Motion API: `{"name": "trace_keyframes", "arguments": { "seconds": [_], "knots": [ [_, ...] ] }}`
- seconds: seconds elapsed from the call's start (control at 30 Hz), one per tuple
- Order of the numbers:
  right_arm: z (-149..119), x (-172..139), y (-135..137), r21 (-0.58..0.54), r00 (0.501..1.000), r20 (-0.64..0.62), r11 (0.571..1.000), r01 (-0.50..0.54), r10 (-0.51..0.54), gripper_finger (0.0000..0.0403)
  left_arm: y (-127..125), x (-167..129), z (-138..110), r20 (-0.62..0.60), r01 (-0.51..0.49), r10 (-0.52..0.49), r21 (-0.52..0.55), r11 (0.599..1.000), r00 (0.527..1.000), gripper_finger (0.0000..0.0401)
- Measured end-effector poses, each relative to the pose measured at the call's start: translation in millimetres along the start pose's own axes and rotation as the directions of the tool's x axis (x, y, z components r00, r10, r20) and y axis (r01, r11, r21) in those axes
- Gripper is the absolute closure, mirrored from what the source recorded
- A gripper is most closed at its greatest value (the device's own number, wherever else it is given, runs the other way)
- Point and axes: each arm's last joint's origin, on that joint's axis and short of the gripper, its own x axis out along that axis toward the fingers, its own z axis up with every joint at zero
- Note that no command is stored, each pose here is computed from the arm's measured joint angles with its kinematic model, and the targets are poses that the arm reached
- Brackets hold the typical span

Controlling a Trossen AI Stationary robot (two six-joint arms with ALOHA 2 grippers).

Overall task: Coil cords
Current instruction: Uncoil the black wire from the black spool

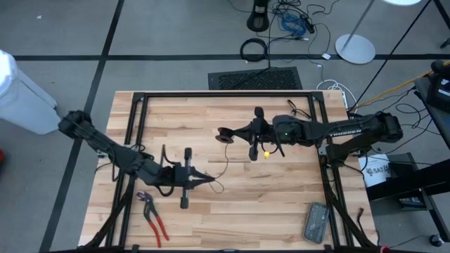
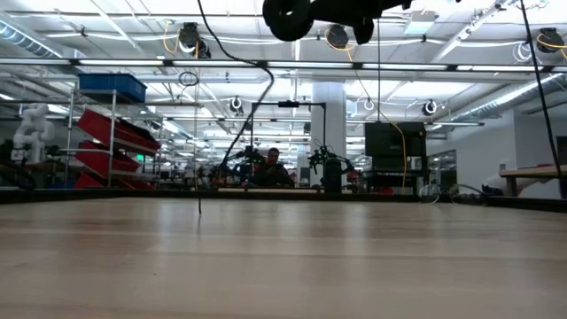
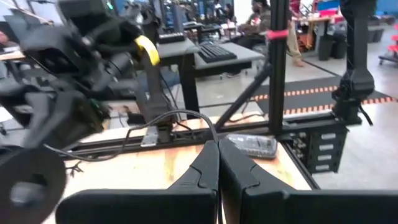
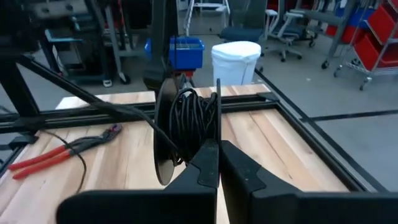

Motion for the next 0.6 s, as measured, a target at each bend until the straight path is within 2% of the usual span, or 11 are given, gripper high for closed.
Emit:
{"name": "trace_keyframes", "arguments": {
  "seconds": [0.33, 0.53, 0.6],
  "knots": [
    [12.1, -15.7, 0.4, -0.002, 0.999, 0.047, 1.0, -0.011, 0.011, 0.0403, 1.4, 29.8, -29.6, -0.096, 0.12, -0.117, 0.026, 0.992, 0.988, 0.0401],
    [20.5, -29.2, 6.3, -0.004, 0.996, 0.082, 0.999, -0.042, 0.042, 0.0403, 6.9, 40.9, -45.3, -0.171, 0.097, -0.088, 0.043, 0.994, 0.981, 0.0391],
    [23.8, -34.9, 8.4, -0.003, 0.994, 0.097, 0.999, -0.054, 0.054, 0.0403, 9.5, 40.9, -48.8, -0.205, 0.032, -0.018, 0.065, 0.997, 0.979, 0.0378]
  ]
}}
